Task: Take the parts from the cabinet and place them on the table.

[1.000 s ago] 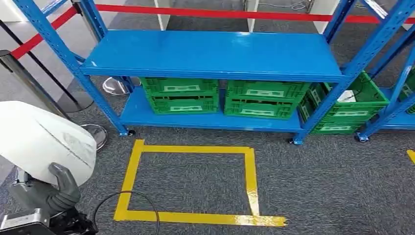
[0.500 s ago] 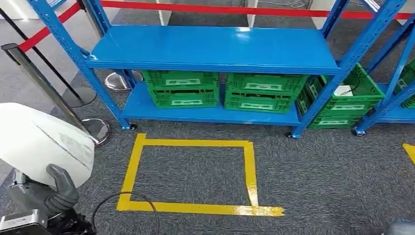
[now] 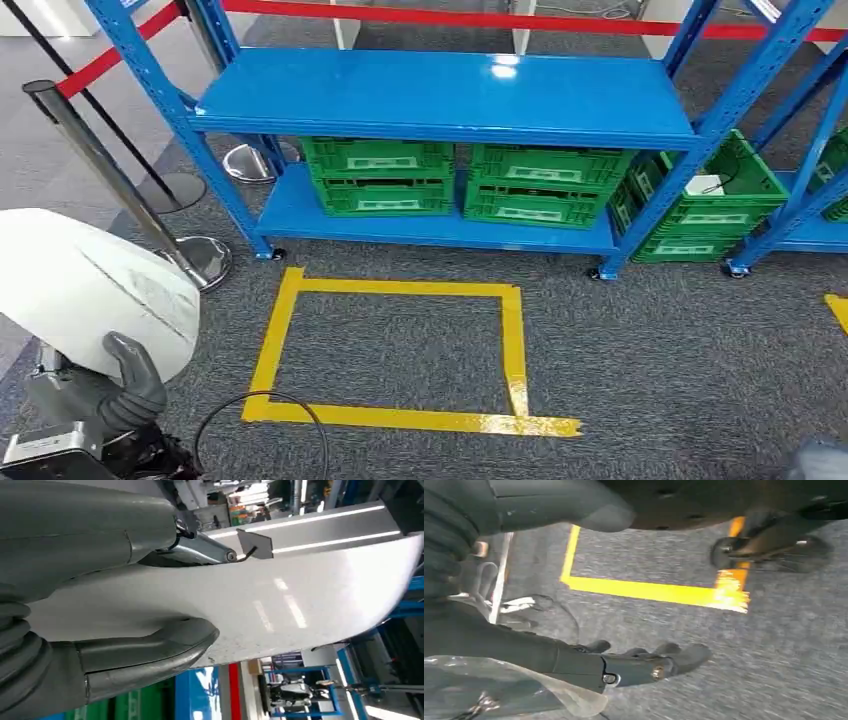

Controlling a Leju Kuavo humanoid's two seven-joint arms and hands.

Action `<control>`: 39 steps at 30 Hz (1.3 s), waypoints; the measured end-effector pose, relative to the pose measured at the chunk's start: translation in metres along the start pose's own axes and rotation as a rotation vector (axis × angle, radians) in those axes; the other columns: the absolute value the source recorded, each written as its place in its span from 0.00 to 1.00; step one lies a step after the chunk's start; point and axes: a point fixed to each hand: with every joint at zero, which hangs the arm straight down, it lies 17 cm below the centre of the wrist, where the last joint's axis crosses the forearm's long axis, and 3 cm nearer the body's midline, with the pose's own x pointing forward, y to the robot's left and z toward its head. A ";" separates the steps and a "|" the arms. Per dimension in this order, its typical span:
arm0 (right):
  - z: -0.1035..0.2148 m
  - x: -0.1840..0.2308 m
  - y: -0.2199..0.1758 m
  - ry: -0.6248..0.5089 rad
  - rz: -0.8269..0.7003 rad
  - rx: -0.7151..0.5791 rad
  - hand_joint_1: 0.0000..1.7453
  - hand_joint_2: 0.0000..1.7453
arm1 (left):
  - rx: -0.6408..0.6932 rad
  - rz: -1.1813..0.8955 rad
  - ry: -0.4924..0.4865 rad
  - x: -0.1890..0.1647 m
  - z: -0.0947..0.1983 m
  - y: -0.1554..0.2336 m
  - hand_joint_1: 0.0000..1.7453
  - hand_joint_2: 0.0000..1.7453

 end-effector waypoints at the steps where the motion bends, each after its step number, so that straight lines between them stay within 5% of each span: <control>1: 0.000 -0.001 0.001 0.002 -0.003 0.005 0.00 1.00 | -0.001 -0.001 0.000 0.000 0.000 0.000 1.00 1.00; 39: 0.000 -0.005 0.000 0.012 -0.007 0.011 0.00 1.00 | -0.019 -0.013 0.009 -0.007 0.006 -0.001 1.00 1.00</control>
